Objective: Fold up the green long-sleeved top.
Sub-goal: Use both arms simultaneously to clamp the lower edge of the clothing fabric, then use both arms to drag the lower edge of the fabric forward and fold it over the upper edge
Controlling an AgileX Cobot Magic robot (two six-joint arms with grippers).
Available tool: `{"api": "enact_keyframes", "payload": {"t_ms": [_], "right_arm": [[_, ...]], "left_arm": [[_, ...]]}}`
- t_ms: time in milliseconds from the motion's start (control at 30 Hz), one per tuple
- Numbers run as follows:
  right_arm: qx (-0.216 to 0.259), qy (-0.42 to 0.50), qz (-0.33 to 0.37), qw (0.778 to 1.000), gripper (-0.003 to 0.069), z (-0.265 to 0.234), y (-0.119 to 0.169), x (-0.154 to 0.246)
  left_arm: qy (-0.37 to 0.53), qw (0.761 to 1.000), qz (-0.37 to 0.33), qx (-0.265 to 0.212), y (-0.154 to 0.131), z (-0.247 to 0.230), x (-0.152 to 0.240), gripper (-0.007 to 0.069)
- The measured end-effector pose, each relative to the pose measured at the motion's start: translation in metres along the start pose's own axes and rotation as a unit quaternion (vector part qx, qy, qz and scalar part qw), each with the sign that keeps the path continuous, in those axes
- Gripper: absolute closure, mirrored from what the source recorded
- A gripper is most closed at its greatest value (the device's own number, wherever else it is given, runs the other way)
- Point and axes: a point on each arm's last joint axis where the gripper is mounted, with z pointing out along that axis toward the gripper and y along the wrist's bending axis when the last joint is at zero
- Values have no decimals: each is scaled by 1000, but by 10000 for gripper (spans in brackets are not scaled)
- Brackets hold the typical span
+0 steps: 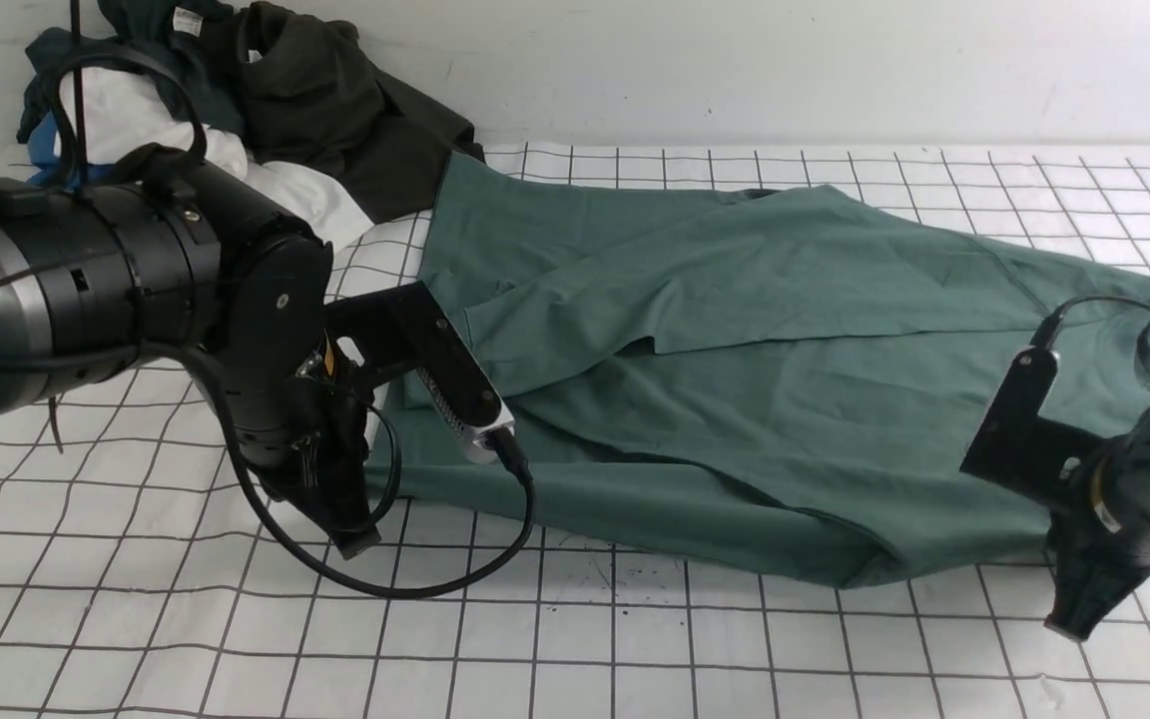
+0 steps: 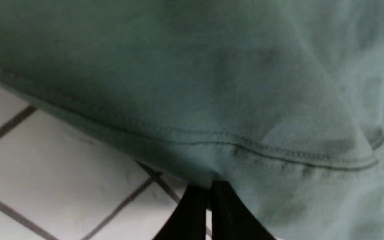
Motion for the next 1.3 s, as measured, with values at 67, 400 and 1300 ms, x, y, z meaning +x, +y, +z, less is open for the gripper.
{"api": "enact_keyframes", "payload": {"t_ms": [67, 400, 1300], "right_arm": [[25, -11, 22, 999, 663, -20, -9, 3], [159, -100, 57, 981, 664, -117, -42, 29], [167, -243, 65, 953, 535, 48, -164, -77]], "left_arm": [[4, 1000, -6, 4, -1, -7, 3, 631], [-97, 989, -110, 4, 2, -86, 11, 631], [-207, 924, -306, -98, 189, 105, -141, 554]]}}
